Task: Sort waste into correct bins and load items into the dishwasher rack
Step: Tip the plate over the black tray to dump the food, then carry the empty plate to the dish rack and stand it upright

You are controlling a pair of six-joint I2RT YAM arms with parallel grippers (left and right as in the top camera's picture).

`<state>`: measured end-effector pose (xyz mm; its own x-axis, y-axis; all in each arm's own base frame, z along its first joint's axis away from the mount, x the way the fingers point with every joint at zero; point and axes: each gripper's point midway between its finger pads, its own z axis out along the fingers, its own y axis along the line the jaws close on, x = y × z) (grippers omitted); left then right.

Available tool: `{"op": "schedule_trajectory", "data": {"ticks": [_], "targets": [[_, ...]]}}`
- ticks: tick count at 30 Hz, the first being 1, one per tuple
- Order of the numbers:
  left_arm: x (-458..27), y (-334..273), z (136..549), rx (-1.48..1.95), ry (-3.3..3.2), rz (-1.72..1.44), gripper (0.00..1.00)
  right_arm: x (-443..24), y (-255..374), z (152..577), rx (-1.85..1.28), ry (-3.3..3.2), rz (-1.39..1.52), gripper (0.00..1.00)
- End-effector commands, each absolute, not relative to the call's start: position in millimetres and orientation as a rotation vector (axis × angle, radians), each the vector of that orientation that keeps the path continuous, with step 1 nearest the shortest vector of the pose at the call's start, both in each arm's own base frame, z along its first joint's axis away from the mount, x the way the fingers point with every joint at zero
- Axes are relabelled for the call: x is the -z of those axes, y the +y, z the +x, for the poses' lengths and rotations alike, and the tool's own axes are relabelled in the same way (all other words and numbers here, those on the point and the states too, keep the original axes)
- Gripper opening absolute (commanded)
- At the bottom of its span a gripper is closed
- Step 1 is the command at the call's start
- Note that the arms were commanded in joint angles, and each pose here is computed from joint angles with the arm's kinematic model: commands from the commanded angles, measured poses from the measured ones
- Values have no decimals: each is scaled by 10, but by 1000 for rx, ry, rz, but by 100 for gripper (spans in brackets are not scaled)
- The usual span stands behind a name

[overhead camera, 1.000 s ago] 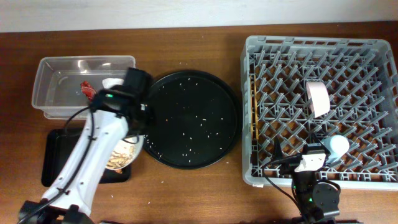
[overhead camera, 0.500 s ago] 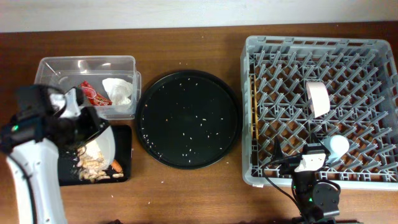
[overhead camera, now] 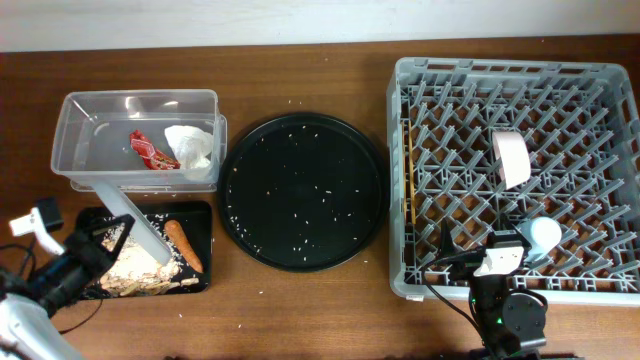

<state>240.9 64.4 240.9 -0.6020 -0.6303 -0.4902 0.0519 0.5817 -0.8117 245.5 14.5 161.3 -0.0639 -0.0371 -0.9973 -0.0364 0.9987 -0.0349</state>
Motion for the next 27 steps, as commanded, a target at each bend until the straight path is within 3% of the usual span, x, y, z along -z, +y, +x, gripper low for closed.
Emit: {"op": "schedule_trajectory", "data": {"ticks": [1, 7, 10, 13, 22, 27], "targets": [[-2655, 568, 2359, 957, 1913, -299, 1, -1580, 123, 2457, 9, 1639, -48, 98], [-2573, 593, 2338, 928, 1968, -349, 0, -1581, 123, 2457, 9, 1639, -48, 98], [-2312, 788, 2318, 880, 2093, -615, 1, -1580, 123, 2457, 9, 1639, -48, 98], [-2405, 674, 2351, 935, 2066, -584, 0, -1581, 123, 2457, 9, 1639, -48, 98], [-2972, -367, 2725, 956, 2075, 83, 0, -1580, 123, 2457, 9, 1639, -48, 98], [-3322, -1507, 3071, 1093, 1881, 525, 0, -1580, 123, 2457, 9, 1639, -48, 98]]}}
